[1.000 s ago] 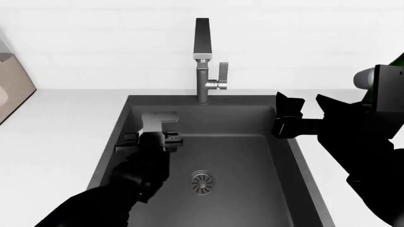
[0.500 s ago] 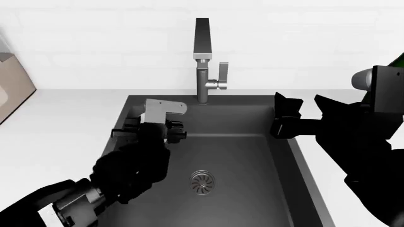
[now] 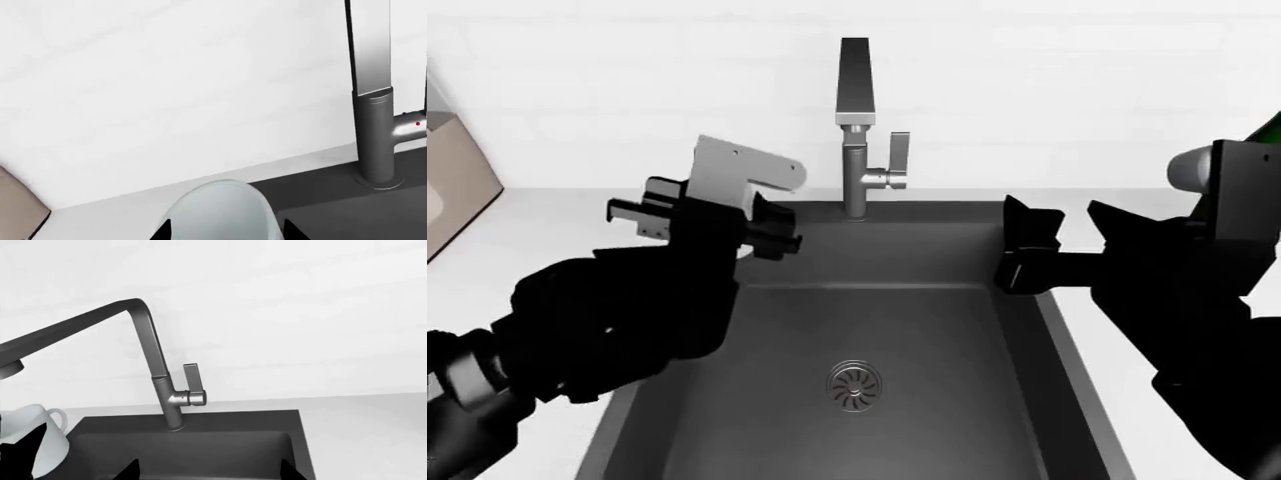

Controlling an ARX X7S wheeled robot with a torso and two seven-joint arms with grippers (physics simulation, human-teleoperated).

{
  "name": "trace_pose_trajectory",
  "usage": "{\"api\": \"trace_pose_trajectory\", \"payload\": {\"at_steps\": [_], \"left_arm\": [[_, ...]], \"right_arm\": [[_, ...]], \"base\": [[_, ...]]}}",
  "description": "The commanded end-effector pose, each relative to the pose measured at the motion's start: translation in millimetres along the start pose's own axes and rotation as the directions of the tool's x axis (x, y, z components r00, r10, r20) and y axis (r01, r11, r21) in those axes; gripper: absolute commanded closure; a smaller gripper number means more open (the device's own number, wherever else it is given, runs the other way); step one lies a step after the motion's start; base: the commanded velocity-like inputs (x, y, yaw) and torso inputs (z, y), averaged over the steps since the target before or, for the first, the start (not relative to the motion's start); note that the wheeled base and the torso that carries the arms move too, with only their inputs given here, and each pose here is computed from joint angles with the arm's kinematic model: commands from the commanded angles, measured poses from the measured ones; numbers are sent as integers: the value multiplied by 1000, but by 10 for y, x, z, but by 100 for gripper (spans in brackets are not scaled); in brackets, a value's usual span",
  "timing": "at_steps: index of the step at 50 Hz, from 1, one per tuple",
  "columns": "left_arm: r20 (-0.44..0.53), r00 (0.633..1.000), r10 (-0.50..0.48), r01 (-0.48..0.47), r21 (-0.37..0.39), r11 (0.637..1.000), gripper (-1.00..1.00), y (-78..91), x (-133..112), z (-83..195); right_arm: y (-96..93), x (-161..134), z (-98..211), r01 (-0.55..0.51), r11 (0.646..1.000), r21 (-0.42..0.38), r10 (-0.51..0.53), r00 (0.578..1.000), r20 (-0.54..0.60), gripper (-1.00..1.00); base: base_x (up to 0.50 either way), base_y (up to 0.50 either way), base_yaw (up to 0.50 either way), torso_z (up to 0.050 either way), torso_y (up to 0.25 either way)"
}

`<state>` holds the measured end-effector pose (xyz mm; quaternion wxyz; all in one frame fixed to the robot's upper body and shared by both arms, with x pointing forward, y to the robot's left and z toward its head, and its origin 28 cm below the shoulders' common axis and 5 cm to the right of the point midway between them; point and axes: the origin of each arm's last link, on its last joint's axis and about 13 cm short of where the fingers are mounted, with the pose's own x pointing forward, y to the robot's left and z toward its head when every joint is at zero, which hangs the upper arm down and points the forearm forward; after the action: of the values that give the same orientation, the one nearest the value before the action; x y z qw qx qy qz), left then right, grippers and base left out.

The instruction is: Pick the cup and bowl from the sink and place them on the counter for drying.

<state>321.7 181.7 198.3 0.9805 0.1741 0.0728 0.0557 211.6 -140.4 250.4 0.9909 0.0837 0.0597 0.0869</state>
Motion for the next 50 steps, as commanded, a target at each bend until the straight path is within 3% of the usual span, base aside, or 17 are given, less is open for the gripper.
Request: {"api": "trace_pose_trajectory", "payload": {"at_steps": [1, 8, 12, 13, 20, 29, 50], "left_arm": [[35, 998, 60, -61, 44, 997, 100, 413, -111, 226], [-11, 995, 99, -98, 71, 993, 100, 622, -126, 125], [-84, 987, 138, -133, 64, 989, 100, 756, -64, -31], [-80, 984, 160, -152, 99, 983, 100, 784, -49, -62], [-140, 966, 218, -202, 123, 972, 100, 962, -56, -229], [-241, 938, 250, -229, 109, 967, 100, 1160, -22, -423], [-336, 914, 227, -207, 95, 974, 100, 1095, 6, -820]], "right_arm": [[2, 5, -14, -5, 1000, 2, 5, 1000, -5, -100], [15, 8, -29, -12, 1000, 3, 12, 1000, -11, -100], [17, 21, -35, -14, 1000, 2, 14, 1000, -16, -100], [21, 25, -30, -16, 1000, 2, 16, 1000, -15, -100], [38, 36, -58, -25, 1000, 7, 25, 1000, -18, -100], [37, 13, -56, -28, 1000, 9, 28, 999, -18, -100], [48, -6, -70, -25, 1000, 1, 25, 999, -29, -100]], "base": [[0, 0, 0, 0, 0], [0, 0, 0, 0, 0], [0, 0, 0, 0, 0], [0, 0, 0, 0, 0], [0, 0, 0, 0, 0], [0, 0, 0, 0, 0], [0, 0, 0, 0, 0]]}}
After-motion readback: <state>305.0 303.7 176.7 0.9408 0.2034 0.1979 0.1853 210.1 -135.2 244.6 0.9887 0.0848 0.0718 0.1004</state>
